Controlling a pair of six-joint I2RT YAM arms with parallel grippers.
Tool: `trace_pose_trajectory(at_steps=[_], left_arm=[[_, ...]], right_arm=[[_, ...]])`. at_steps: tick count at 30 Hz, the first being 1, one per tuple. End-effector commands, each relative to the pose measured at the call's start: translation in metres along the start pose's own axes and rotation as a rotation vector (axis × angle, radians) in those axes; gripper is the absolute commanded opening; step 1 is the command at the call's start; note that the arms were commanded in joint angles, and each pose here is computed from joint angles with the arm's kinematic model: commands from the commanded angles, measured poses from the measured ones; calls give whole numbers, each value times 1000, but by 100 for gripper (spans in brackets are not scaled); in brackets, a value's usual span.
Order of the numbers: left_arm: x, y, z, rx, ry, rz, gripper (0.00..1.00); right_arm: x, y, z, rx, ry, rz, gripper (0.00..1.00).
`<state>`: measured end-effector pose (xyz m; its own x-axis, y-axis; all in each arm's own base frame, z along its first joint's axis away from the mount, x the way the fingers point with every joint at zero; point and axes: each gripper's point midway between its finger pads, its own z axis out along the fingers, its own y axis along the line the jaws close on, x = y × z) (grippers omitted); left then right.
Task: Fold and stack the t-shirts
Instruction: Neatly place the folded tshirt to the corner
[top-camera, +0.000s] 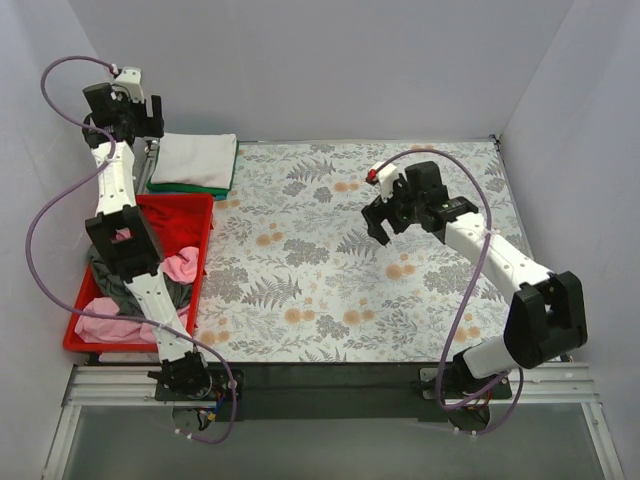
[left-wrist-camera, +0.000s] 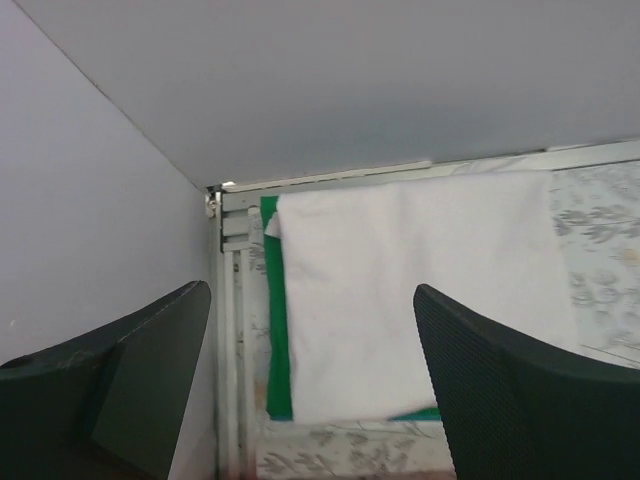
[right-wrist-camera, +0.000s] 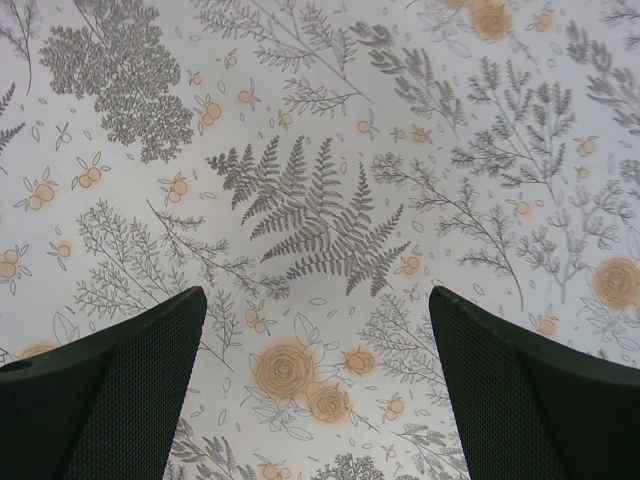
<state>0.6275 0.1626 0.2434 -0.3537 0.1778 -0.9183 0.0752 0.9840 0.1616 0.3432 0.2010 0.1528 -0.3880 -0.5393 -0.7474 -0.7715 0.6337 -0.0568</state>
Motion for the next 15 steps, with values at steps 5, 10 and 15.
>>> trace_pose_trajectory(at_steps=[5, 10, 15], left_arm=[[-66, -101, -123, 262, 1, -205, 85], [-36, -199, -159, 456, 161, -240, 87], [-5, -304, -213, 592, 196, -198, 88]], right_arm=[[-2, -22, -54, 48, -96, 101, 98], [15, -35, -86, 101, -109, 184, 99], [42, -32, -106, 127, -85, 253, 98]])
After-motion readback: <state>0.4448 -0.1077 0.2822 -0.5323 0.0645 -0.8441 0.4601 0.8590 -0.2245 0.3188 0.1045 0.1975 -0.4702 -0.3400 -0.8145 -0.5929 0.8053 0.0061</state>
